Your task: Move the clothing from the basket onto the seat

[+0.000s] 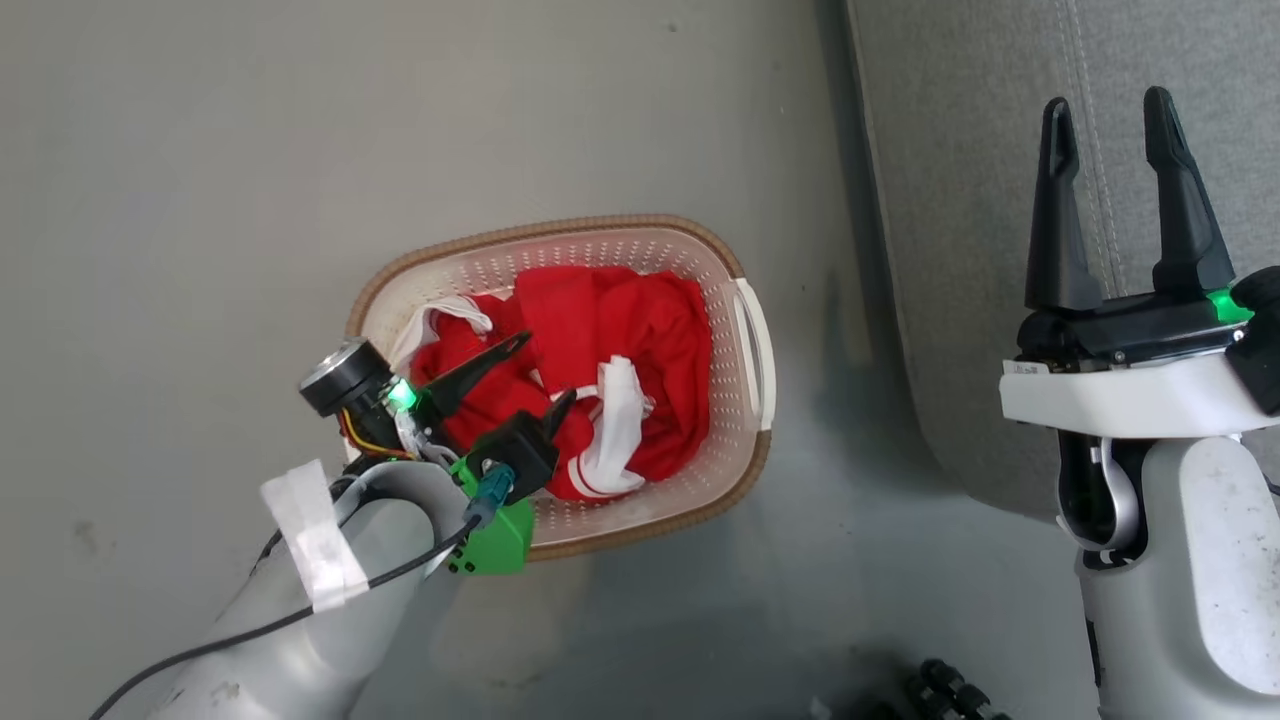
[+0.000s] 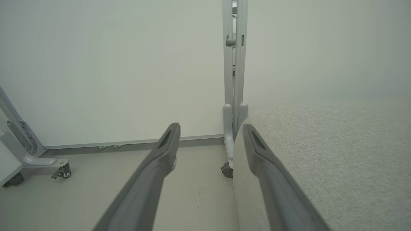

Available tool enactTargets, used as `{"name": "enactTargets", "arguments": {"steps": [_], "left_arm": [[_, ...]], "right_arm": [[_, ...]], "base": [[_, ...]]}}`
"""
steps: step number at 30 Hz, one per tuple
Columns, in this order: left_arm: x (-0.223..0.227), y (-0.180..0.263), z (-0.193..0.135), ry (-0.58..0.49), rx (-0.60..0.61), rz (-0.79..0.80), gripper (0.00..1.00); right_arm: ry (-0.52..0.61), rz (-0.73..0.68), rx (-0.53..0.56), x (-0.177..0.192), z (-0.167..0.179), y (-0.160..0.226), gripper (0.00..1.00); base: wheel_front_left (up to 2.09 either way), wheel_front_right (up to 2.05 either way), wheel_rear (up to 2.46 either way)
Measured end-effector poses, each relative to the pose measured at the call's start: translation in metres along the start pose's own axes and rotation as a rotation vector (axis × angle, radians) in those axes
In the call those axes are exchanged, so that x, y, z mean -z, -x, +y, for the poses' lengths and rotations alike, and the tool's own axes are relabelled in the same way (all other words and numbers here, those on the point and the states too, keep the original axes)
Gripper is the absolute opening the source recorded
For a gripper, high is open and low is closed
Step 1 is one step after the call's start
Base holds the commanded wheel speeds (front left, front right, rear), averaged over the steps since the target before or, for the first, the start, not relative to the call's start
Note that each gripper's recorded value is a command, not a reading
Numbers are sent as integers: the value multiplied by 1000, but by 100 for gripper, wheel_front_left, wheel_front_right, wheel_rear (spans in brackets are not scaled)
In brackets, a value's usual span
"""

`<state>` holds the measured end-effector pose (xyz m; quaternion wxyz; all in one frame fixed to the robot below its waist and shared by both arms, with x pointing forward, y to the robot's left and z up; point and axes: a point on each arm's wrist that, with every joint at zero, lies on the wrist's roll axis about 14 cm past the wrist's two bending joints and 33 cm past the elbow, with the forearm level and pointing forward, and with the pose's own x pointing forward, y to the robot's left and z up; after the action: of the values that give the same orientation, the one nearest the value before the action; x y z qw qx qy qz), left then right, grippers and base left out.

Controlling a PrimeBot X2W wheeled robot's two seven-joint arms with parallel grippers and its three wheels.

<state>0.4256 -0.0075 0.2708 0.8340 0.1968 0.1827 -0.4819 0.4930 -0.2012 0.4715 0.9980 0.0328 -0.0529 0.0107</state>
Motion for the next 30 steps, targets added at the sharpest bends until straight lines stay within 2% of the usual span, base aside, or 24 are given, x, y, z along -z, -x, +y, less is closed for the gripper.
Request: {"name": "enactTargets", "arguments": {"steps": [8, 17, 25, 30], "left_arm": [[65, -40, -28, -96, 198, 148, 100], [112, -70, -54, -328, 415, 235, 100], [158, -76, -63, -420, 490, 427, 100], [178, -72, -65, -411, 488, 541, 100]], "right_arm": [[14, 95, 21, 44, -13, -2, 100], [50, 171, 43, 76, -26, 3, 100], [64, 218, 51, 94, -33, 8, 100], [63, 235, 56, 101, -34, 10, 100]], "base": [[0, 0, 0], [0, 0, 0], [0, 0, 0], [0, 0, 0]]}}
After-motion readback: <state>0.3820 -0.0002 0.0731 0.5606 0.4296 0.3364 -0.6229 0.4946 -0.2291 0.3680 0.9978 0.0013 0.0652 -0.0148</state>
